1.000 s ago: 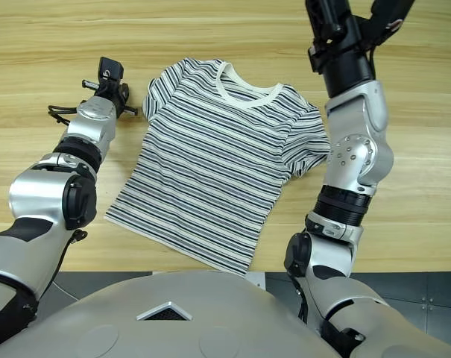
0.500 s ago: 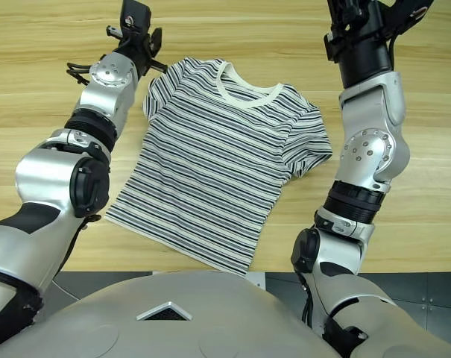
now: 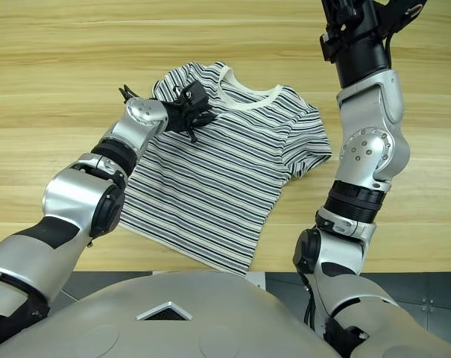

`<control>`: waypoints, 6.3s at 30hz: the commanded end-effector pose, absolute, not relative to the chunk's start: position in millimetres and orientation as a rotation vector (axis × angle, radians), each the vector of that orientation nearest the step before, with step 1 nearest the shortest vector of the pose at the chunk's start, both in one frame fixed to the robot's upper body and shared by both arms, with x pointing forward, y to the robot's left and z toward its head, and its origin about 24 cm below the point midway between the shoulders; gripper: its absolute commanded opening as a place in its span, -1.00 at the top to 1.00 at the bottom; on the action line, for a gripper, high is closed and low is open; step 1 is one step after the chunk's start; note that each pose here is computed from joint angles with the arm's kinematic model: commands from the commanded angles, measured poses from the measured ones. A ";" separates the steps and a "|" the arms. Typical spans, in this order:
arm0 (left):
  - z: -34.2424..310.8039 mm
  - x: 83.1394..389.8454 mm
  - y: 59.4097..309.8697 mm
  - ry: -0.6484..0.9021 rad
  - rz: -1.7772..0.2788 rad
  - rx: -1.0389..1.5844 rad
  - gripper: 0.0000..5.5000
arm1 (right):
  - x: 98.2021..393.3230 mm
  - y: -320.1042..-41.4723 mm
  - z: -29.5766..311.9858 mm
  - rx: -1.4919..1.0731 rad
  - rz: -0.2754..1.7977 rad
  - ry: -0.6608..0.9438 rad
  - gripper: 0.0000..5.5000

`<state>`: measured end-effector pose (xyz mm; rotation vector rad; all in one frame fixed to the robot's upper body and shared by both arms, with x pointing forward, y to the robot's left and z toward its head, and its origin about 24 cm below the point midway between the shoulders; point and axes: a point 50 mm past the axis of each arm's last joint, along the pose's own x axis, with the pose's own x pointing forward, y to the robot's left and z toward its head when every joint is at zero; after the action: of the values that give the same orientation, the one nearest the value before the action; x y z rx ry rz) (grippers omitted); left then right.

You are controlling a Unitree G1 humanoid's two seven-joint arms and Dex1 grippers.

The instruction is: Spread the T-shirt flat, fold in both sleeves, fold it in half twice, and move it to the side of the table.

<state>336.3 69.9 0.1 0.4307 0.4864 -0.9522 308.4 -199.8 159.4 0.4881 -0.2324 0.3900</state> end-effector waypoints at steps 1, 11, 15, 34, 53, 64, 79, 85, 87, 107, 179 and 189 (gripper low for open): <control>-47.3 314.5 124.5 0.747 -0.582 0.435 0.54 | 306.6 -200.4 162.8 0.471 0.392 -0.231 0.33; -47.9 317.7 161.2 0.694 -0.077 0.282 0.54 | 303.2 -207.3 163.1 0.459 0.358 -0.244 0.33; -47.4 318.4 151.0 0.665 -0.048 0.222 0.54 | 301.2 -213.3 160.9 0.447 0.331 -0.243 0.33; 101.7 391.5 141.3 -0.088 -0.042 -0.074 0.54 | 291.8 -217.1 154.4 0.435 0.324 -0.249 0.33; 35.1 357.9 256.9 0.414 0.105 -0.082 0.54 | 279.9 -222.7 152.4 0.429 0.283 -0.256 0.33; 1.6 340.4 237.1 0.536 -0.076 0.035 0.45 | 278.9 -223.0 152.7 0.427 0.282 -0.255 0.33; 23.5 351.6 250.6 0.455 0.001 0.020 0.09 | 278.8 -221.8 153.1 0.418 0.292 -0.254 0.33; 26.1 356.9 238.2 0.442 -0.035 -0.099 0.09 | 279.8 -221.8 153.5 0.417 0.296 -0.255 0.33; 33.2 362.1 234.6 0.416 -0.047 -0.133 0.09 | 280.0 -221.6 153.3 0.417 0.296 -0.253 0.33; 13.8 355.2 224.5 0.550 -0.021 0.098 0.09 | 277.1 -221.0 157.6 0.412 0.305 -0.262 0.33; 37.0 366.0 238.5 0.424 0.098 -0.114 0.65 | 274.9 -224.5 163.2 0.402 0.304 -0.283 0.33; 24.5 360.7 230.1 0.484 0.049 -0.081 0.36 | 275.1 -224.3 163.6 0.401 0.308 -0.281 0.33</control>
<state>363.2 232.1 29.5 -0.0917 0.4583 0.0634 276.2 -222.4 160.6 0.4128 -0.2842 0.3033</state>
